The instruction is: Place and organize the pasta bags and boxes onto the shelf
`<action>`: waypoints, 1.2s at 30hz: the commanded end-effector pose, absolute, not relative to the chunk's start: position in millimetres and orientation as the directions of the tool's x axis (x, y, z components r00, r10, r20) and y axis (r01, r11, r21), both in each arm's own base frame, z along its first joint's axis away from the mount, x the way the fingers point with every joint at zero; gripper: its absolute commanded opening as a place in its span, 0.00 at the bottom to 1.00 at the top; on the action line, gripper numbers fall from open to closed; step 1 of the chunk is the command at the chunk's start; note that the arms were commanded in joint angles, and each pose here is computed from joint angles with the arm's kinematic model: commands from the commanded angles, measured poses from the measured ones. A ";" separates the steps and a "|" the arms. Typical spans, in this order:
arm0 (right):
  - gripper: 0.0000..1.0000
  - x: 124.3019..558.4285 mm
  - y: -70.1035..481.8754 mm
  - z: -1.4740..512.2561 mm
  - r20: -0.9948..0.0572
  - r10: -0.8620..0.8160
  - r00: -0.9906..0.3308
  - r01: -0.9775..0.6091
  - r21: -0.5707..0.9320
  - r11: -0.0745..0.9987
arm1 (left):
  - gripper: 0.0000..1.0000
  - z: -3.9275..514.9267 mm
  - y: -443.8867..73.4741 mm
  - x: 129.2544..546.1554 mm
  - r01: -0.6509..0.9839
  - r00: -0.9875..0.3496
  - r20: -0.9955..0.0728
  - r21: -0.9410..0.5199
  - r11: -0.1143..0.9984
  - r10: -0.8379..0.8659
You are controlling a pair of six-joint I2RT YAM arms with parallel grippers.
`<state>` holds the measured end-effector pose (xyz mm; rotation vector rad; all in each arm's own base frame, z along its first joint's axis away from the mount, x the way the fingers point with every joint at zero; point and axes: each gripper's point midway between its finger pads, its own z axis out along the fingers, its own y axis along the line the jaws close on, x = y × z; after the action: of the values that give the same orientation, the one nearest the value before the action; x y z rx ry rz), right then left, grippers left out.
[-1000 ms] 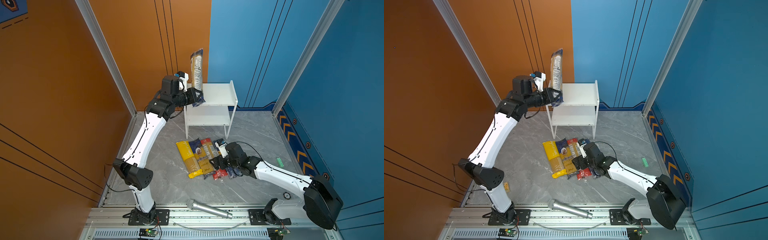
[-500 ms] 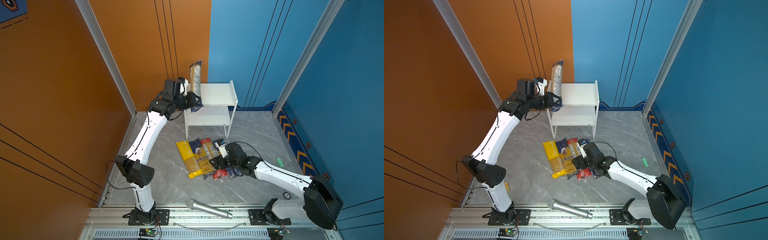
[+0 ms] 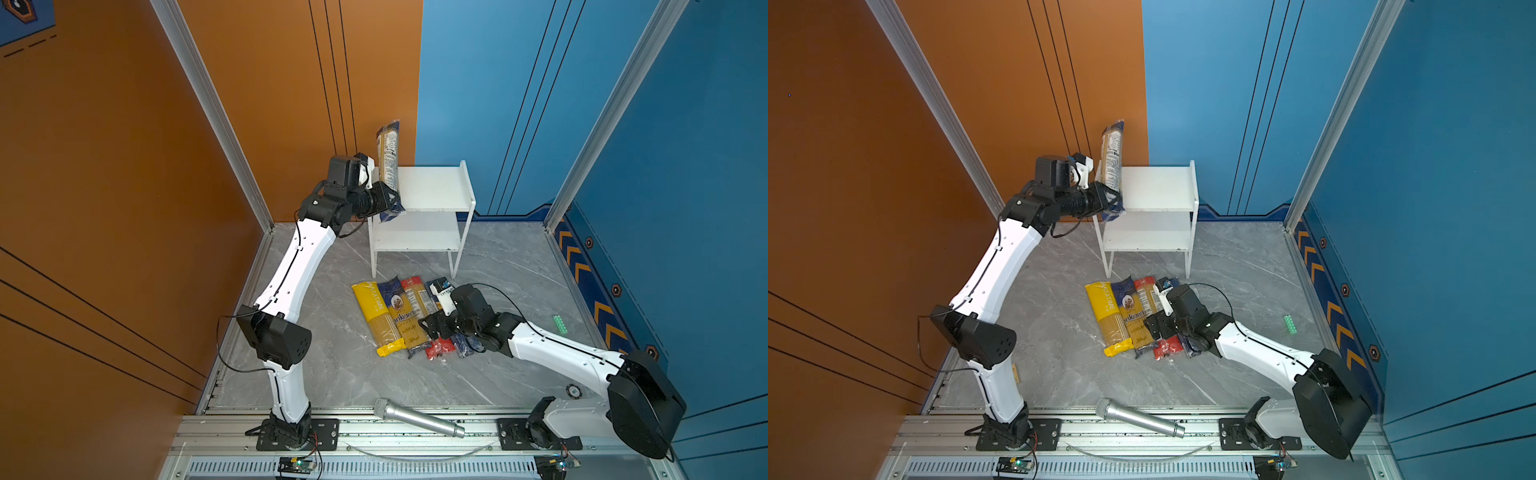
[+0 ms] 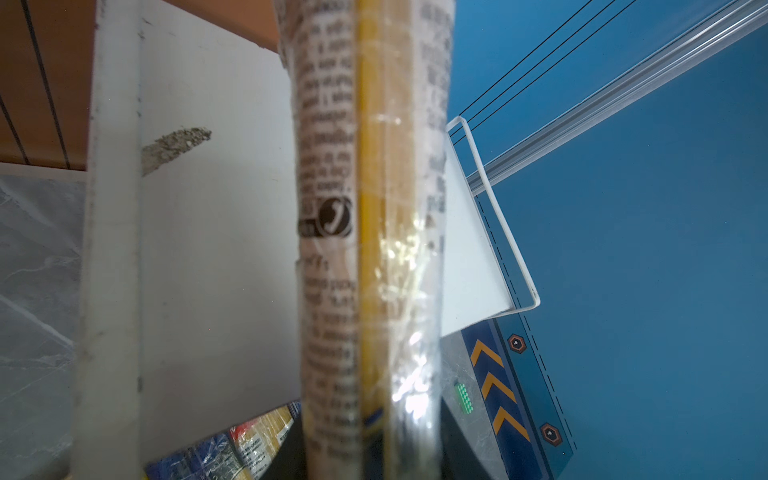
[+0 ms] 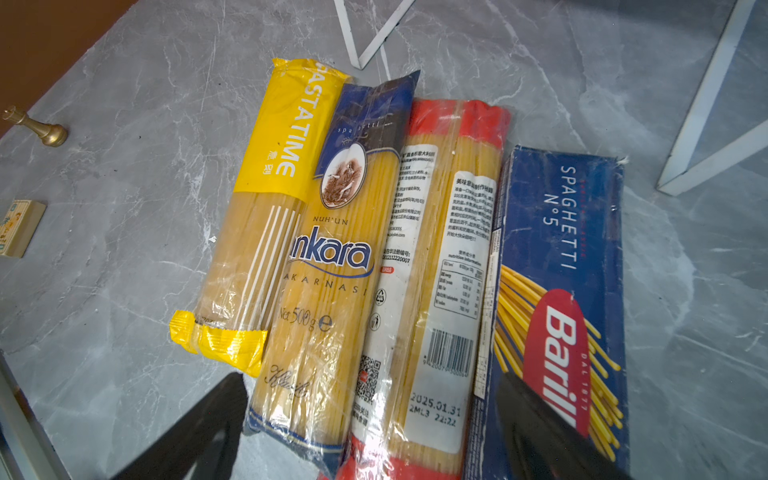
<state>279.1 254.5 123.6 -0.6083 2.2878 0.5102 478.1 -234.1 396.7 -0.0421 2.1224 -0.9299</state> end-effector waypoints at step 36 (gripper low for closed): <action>0.93 280.4 248.9 113.8 -0.696 -0.275 -0.664 -0.532 0.180 0.828 | 0.04 443.9 -229.6 495.6 0.382 -0.559 -0.745 -0.622 0.684 -0.365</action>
<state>280.1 253.5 122.5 -0.6050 2.2913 0.5068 487.1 -231.8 384.7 -0.0641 2.1467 -0.9417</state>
